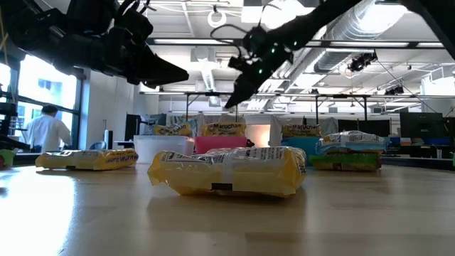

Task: Sort Maruchan noodles
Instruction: Put the blue noodle pack into the transparent bin

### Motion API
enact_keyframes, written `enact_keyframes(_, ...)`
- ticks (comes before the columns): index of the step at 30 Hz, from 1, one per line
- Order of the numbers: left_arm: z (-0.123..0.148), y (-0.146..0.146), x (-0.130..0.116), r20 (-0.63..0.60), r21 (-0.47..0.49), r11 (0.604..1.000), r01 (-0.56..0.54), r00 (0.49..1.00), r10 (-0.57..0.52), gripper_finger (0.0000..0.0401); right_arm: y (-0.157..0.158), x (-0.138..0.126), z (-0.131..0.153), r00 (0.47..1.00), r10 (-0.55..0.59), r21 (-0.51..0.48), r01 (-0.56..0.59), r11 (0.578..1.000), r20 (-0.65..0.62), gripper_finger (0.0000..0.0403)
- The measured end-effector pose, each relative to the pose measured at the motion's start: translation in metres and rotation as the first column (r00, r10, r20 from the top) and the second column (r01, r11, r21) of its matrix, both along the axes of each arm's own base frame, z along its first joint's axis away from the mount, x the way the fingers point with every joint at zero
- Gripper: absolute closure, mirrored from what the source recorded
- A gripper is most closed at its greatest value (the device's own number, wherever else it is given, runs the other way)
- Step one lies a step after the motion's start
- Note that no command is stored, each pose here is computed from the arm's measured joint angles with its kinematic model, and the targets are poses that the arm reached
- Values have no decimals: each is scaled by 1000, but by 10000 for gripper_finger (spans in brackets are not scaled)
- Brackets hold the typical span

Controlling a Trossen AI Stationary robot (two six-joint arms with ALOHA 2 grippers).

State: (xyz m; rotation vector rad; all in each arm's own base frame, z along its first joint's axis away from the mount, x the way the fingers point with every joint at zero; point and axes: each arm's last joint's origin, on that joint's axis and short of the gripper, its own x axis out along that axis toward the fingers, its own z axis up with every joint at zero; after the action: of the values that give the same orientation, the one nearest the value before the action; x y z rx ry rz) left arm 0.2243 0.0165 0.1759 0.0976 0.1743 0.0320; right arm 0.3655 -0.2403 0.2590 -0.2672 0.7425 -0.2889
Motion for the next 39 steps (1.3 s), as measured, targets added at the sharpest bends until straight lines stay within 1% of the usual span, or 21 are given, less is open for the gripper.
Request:
enact_keyframes(3,0,0,0,0,0,1000,0,1000,0,319,10,-13,23,997,-66,-61,63,996,-49,248)
enact_keyframes(5,0,0,0,0,0,1000,0,1000,0,319,18,-24,37,994,-96,-113,90,990,-47,280)
enact_keyframes(7,0,0,0,0,0,1000,0,1000,0,319,26,-37,43,994,-105,-151,103,983,-3,324)
enact_keyframes(9,0,0,0,0,0,1000,1,1000,-1,319,36,-52,39,993,-101,-181,110,977,61,374)
enact_keyframes(10,0,0,0,0,0,1000,1,1000,-1,319,41,-61,34,991,-96,-193,113,975,95,388)
enact_keyframes(11,0,0,0,0,0,1000,1,1000,-1,319,46,-70,30,986,-92,-203,119,972,136,392)
enact_keyframes(13,0,0,0,0,0,1000,1,1000,-1,319,58,-90,19,971,-104,-203,149,968,214,382)
enact_keyframes(15,0,0,0,1,0,1000,1,1000,-1,319,73,-109,7,957,-117,-186,169,968,264,377)
enact_keyframes(20,0,1,0,0,4,1000,-22,1000,22,319,120,-145,-22,935,-98,-92,137,986,341,398)
enact_keyframes(24,0,1,0,0,5,1000,-25,1000,25,319,155,-163,-36,925,-90,-38,111,993,369,397)
enact_keyframes(27,0,1,0,0,5,1000,-25,1000,25,320,177,-172,-41,929,-103,-37,124,992,356,400)
enact_keyframes(31,-2,1,1,-11,4,1000,-25,1000,25,325,199,-178,-39,951,-133,-24,145,989,280,401)
enact_keyframes(34,-4,1,1,-22,4,1000,-25,999,25,327,212,-178,-34,959,-148,-13,156,988,240,401)
enact_keyframes(39,-4,1,1,-20,8,999,-47,999,47,327,229,-182,-33,971,-189,7,190,982,146,400)
